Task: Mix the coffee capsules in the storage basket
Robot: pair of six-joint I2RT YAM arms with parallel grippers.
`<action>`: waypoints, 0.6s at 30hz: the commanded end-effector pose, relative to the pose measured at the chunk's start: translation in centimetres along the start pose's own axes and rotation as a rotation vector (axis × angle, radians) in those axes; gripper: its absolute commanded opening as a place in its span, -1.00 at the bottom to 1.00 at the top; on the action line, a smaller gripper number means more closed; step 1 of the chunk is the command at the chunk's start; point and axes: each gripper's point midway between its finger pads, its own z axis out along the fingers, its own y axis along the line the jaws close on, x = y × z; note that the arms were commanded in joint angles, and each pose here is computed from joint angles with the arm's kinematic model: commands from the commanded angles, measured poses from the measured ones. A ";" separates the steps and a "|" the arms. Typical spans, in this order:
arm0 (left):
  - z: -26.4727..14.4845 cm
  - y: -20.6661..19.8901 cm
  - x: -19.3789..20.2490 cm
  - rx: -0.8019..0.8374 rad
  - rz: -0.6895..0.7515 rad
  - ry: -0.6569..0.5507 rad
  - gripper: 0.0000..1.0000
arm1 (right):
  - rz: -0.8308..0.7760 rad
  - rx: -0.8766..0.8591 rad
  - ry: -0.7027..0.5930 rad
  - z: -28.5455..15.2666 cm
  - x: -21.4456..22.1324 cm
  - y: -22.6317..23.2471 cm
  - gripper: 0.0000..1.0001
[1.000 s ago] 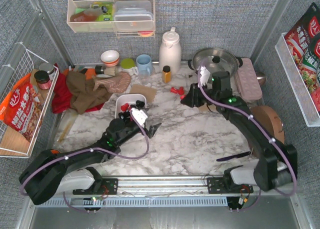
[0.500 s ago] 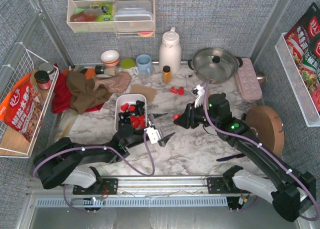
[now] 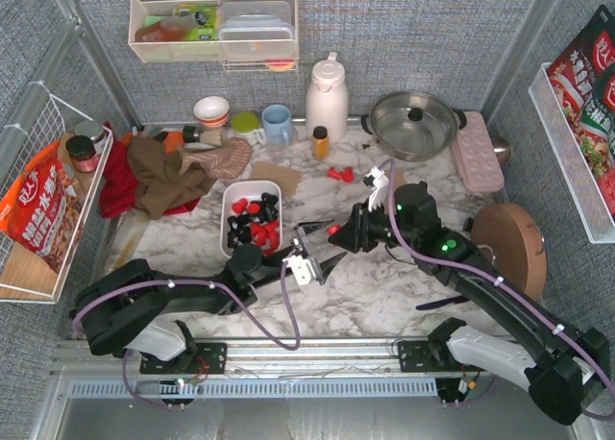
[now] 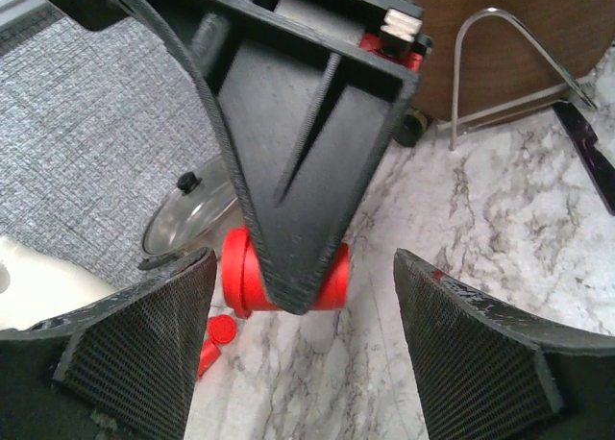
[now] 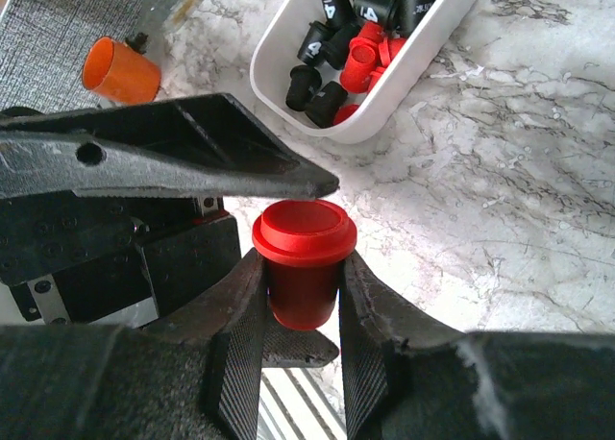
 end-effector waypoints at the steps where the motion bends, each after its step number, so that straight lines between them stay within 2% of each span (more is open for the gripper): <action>1: 0.6 1.1 -1.6 -0.040 0.019 -0.061 0.67 | -0.014 -0.012 -0.014 -0.2 -0.5 0.5 -0.56; 5: 0.6 1.2 -1.5 -0.051 0.020 -0.057 0.62 | -0.017 -0.008 -0.015 -0.3 -0.6 0.6 -0.55; 12: 0.3 1.3 -1.8 -0.062 0.012 -0.059 0.04 | -0.005 -0.004 -0.001 -0.2 -0.7 0.9 -0.41; 15: 0.0 1.4 -1.8 -0.074 0.002 -0.055 -0.08 | -0.002 0.019 0.003 -0.2 -0.6 0.5 -0.33; 18: -0.5 1.4 -1.5 -0.094 -0.017 -0.039 -0.12 | -0.009 0.048 0.009 -0.3 -0.6 0.1 -0.13</action>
